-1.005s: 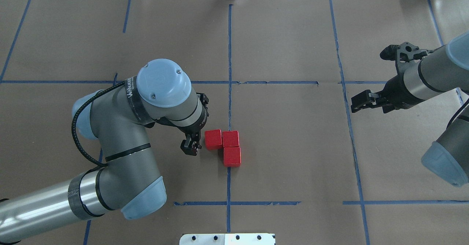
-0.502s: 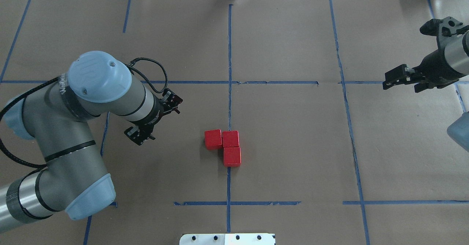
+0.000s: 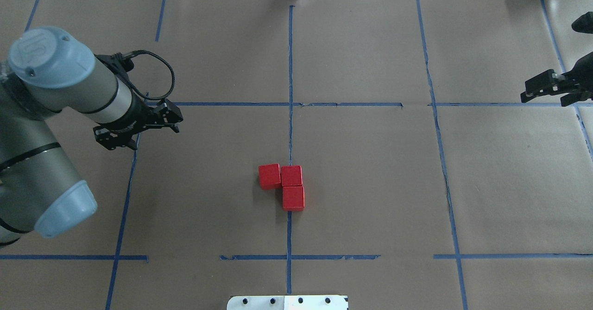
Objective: Form red blocks into L shape at center
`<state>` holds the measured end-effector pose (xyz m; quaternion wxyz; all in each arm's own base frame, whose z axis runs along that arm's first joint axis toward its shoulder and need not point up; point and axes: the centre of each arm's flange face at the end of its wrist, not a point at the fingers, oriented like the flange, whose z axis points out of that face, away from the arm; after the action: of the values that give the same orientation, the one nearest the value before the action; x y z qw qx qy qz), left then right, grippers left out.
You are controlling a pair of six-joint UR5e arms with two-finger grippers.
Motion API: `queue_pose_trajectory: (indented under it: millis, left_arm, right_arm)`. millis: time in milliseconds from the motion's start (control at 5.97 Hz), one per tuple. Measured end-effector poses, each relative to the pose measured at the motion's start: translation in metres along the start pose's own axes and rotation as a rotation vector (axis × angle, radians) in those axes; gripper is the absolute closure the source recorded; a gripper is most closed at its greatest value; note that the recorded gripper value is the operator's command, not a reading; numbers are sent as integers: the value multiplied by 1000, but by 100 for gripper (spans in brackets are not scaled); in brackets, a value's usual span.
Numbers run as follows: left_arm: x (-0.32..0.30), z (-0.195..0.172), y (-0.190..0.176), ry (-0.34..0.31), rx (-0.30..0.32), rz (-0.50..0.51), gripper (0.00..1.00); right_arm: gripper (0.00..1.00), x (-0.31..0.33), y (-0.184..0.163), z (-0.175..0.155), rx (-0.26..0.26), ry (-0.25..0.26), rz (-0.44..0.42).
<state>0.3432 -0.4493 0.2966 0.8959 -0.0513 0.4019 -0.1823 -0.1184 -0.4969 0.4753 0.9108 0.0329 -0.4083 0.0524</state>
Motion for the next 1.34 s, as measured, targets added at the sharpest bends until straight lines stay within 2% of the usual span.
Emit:
queue_pose_trajectory:
  millis: [167,502,837,1339]
  left_arm:
    - [-30,-10,-22,-8,-4,63,0]
    - [-88,-30,-57,-30,23,162,0]
    - [-157,-43,-86,-46,-7,260,0]
    - [-278,-64,-117,-85,-19,413,0]
  right_arm:
    - [0,30,-8,-9,-1,-14,-9]
    - [0,77,-16,-15,1,-11,-49]
    - [0,127,-4,-16,-4,12,-78]
    - [0,179,0,-23,3,23,-33]
